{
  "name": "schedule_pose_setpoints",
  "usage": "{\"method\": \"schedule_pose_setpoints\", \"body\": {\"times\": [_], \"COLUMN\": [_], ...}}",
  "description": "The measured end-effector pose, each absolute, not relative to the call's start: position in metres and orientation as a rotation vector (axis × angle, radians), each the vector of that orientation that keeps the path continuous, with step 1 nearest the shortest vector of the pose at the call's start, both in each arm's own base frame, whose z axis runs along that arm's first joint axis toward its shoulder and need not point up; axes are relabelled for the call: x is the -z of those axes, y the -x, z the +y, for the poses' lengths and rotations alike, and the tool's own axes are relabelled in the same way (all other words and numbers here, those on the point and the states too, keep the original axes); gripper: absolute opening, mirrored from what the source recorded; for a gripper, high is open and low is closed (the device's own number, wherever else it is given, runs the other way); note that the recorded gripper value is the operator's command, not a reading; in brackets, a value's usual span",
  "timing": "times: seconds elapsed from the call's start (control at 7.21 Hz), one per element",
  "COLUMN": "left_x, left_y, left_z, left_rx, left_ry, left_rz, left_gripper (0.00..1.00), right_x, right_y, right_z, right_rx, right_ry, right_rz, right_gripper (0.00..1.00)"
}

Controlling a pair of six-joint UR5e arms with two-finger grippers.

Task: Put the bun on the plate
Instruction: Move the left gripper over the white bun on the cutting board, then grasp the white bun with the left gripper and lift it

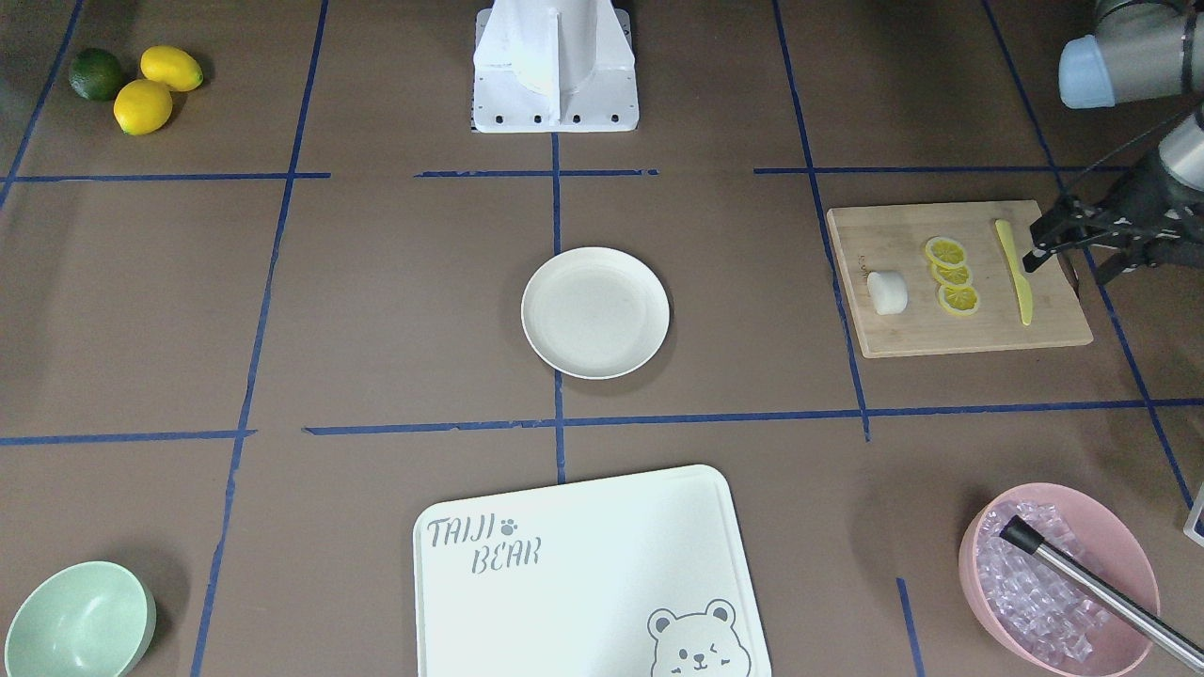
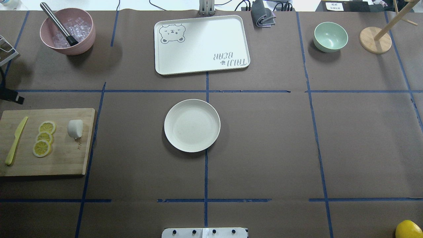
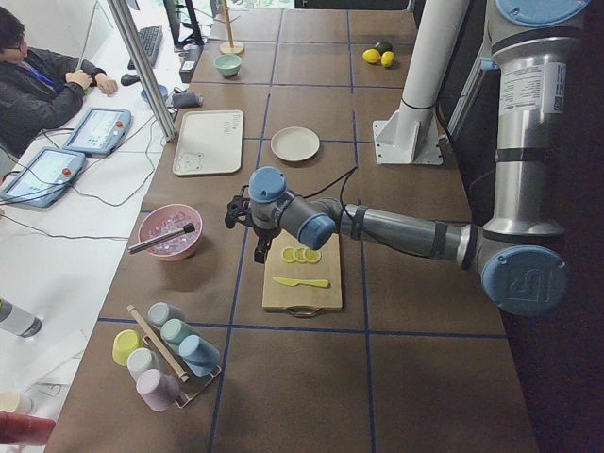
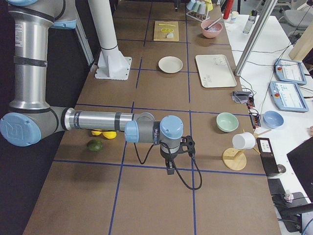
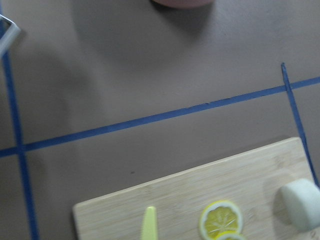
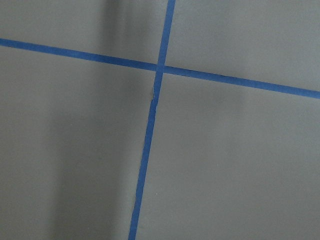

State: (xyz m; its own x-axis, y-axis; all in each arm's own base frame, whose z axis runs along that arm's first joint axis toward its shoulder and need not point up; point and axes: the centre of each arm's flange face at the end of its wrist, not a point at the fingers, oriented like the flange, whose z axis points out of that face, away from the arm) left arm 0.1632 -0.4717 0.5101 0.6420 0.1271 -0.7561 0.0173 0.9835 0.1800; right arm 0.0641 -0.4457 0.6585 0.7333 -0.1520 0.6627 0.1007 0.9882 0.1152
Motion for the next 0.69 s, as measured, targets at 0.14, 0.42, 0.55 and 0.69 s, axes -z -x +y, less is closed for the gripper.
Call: {"method": "schedule_pose_setpoints", "body": {"times": [0.14, 0.42, 0.55, 0.69], "left_x": [-0.493, -0.479, -0.479, -0.483], "left_y": [-0.208, -0.273, -0.297, -0.314], "left_z": [-0.462, -0.443, -0.434, -0.427], "left_rx": [-0.029, -0.016, -0.023, -0.026], "left_ry": [-0.160, -0.133, -0.121, -0.103], "left_rz": [0.860, 0.842, 0.831, 0.822], "left_gripper": [1.00, 1.00, 1.00, 1.00], "right_x": [-0.659, -0.659, -0.660, -0.660], "right_y": [-0.064, -0.064, -0.064, -0.064], "right_z": [-0.446, -0.446, -0.446, -0.446], "right_rx": [0.139, 0.139, 0.139, 0.139], "right_ry": [-0.073, -0.071, -0.071, -0.070], "right_rz": [-0.735, -0.734, -0.734, -0.734], "right_gripper": [1.00, 1.00, 1.00, 1.00]}}
